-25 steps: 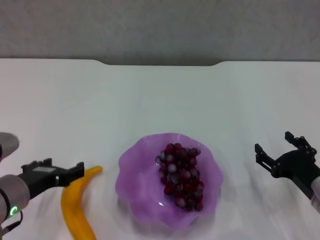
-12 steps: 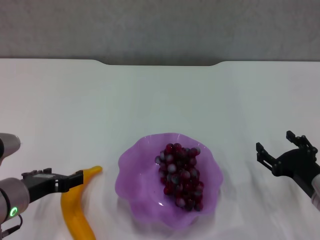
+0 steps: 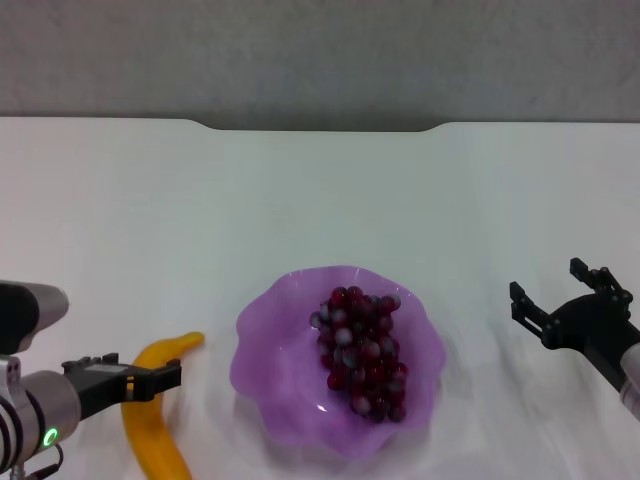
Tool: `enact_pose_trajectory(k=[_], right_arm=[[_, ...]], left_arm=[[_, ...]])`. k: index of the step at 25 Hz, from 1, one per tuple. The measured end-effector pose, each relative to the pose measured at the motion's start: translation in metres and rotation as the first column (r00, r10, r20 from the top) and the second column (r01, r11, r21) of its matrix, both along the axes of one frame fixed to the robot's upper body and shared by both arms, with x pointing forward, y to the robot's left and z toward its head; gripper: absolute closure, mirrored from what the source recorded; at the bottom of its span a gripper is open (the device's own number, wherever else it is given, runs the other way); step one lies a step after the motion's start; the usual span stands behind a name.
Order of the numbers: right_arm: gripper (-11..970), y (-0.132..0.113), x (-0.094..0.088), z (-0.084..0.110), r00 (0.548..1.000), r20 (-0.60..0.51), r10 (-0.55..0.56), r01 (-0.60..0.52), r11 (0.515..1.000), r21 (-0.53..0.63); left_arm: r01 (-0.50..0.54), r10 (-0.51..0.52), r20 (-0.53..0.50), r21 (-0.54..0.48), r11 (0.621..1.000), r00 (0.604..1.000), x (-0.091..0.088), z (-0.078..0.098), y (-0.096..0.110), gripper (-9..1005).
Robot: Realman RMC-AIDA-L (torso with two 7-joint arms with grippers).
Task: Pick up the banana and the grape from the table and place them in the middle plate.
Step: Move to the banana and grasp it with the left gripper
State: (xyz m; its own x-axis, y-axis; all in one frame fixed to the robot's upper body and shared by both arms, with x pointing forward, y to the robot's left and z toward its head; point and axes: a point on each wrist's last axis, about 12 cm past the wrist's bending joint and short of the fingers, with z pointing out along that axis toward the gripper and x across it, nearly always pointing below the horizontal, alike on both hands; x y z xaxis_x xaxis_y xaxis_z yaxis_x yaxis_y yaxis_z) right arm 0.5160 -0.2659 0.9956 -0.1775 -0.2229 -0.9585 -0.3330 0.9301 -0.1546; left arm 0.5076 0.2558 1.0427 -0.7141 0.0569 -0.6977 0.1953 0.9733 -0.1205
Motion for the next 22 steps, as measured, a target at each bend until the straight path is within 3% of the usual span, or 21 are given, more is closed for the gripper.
enact_pose_trajectory(k=[22], right_arm=[[76,0.002,0.002,0.002,1.0,0.012,0.004,-0.004,1.0,0.006]], left_arm=[[0.015,-0.014,-0.014,0.023,1.0,1.0,-0.001,-0.015,-0.007,112]])
